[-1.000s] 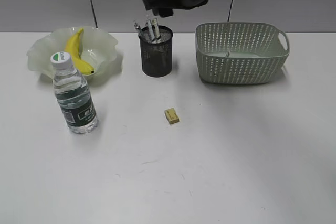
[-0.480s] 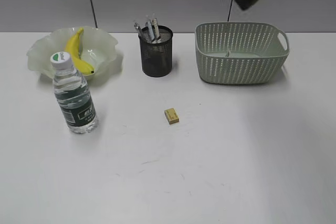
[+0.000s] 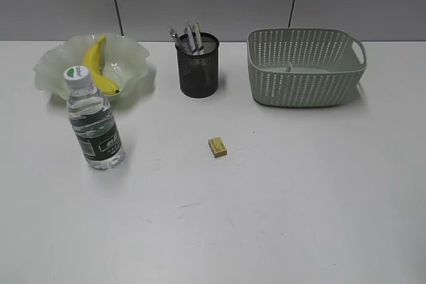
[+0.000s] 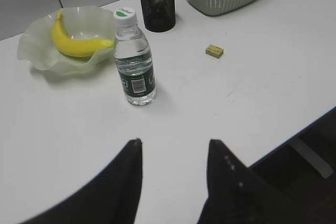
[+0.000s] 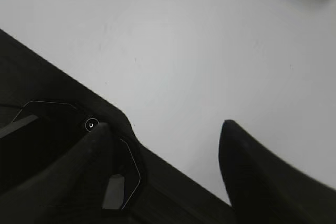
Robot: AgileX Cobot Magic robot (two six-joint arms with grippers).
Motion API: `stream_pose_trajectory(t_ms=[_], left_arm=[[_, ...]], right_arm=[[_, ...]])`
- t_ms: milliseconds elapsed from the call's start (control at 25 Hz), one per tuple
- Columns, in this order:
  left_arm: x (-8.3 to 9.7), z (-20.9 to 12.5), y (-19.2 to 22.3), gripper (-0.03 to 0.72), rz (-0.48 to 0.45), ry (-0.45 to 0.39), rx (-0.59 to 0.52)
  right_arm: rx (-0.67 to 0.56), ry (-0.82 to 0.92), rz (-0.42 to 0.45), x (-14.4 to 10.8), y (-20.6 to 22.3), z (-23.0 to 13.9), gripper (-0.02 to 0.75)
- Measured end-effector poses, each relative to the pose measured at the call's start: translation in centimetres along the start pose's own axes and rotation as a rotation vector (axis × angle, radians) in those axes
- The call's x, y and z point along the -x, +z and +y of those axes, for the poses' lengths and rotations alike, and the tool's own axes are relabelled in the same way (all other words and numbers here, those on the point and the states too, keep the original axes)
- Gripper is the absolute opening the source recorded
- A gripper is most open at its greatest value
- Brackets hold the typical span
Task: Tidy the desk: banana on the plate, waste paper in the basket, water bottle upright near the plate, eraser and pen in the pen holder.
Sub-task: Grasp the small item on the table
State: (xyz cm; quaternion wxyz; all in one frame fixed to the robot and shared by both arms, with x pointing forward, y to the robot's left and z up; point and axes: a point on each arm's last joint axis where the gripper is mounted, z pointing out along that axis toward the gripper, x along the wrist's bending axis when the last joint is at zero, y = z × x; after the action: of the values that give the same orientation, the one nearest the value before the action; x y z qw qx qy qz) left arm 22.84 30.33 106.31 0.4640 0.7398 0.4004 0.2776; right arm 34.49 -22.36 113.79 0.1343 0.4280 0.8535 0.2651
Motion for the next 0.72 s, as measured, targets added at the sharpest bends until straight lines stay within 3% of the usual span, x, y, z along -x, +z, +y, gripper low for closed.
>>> stream_pose_trajectory(t_ms=[200, 440, 560, 720], left_arm=[[0.1, 0.2, 0.1, 0.312, -0.010, -0.006, 0.005], [0.2, 3.4, 1.1, 0.312, -0.043, -0.044, 0.115], [0.3, 5.3, 3.6, 0.312, -0.079, -0.096, 0.072], [0.4, 7.9, 8.3, 0.312, -0.130, -0.188, -0.039]], right_arm=[[0.092, 0.004, -0.003, -0.3, -0.7, -7.6, 0.510], [0.309, 0.001, -0.010, -0.5, -0.4, -14.3, 0.511], [0.471, -0.001, -0.016, -0.6, -1.3, -15.7, 0.510], [0.517, -0.003, -0.016, -0.6, -1.0, -16.0, 0.510]])
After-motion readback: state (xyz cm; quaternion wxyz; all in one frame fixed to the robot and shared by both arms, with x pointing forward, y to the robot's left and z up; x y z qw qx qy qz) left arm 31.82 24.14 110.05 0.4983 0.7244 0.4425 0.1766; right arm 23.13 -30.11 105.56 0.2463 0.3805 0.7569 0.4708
